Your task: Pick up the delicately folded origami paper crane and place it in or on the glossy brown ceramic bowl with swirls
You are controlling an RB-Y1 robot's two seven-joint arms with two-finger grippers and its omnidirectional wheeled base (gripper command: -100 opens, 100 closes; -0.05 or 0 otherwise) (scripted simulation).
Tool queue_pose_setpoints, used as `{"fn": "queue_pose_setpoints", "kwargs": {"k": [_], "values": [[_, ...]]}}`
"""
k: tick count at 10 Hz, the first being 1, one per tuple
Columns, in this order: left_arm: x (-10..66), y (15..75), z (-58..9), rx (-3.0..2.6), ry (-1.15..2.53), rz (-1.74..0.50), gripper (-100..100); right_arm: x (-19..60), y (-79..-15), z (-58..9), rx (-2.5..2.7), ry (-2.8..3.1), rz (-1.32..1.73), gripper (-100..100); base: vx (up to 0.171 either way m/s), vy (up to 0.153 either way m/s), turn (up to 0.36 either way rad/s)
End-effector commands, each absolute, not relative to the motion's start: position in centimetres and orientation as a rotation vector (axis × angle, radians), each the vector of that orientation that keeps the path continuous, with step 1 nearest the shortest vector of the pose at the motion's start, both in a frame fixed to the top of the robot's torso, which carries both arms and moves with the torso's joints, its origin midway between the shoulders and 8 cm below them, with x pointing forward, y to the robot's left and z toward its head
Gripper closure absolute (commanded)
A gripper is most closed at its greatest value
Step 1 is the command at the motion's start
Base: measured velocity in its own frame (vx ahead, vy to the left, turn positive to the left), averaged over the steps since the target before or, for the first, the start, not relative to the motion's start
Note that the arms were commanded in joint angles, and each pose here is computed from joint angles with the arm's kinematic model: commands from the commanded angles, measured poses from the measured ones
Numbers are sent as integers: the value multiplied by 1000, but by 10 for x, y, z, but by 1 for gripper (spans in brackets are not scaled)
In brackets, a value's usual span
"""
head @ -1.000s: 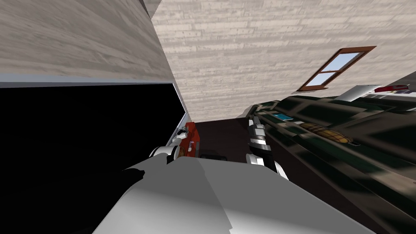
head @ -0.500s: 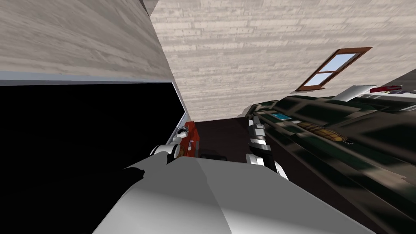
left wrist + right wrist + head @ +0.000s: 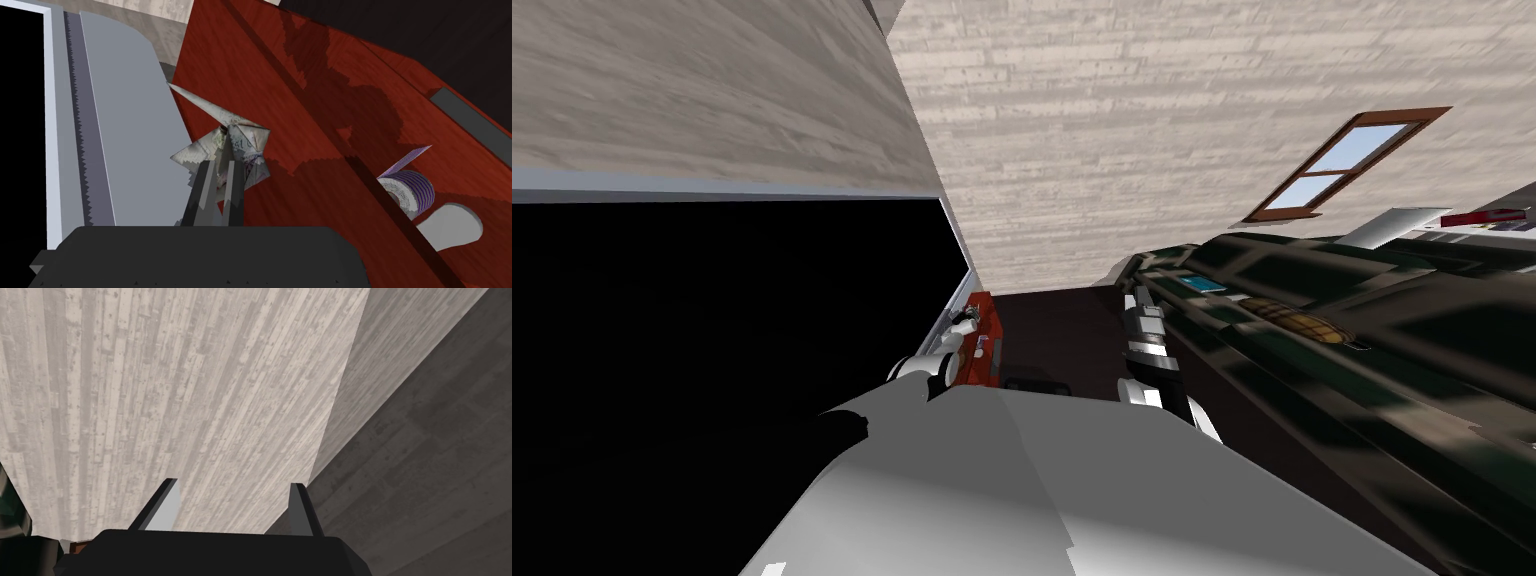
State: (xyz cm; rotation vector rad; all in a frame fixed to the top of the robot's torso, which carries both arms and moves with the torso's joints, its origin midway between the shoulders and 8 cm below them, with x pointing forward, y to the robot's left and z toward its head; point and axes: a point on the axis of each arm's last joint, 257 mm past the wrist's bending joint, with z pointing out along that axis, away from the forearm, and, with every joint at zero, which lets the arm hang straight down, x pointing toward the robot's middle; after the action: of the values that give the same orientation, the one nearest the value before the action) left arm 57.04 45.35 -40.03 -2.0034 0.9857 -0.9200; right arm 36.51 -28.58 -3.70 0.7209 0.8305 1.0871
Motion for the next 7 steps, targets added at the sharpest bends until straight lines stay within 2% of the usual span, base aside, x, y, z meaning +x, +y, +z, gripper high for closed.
{"fn": "queue_pose_setpoints", "kwargs": {"k": [1, 7], "values": [[582, 447, -390, -2000, 986, -939, 100, 365, -286, -37, 721, 830, 1087, 0, -216, -88, 56], [620, 443, -341, -1990, 993, -988, 100, 365, -286, -37, 721, 831, 1087, 0, -220, -60, 40]]}}
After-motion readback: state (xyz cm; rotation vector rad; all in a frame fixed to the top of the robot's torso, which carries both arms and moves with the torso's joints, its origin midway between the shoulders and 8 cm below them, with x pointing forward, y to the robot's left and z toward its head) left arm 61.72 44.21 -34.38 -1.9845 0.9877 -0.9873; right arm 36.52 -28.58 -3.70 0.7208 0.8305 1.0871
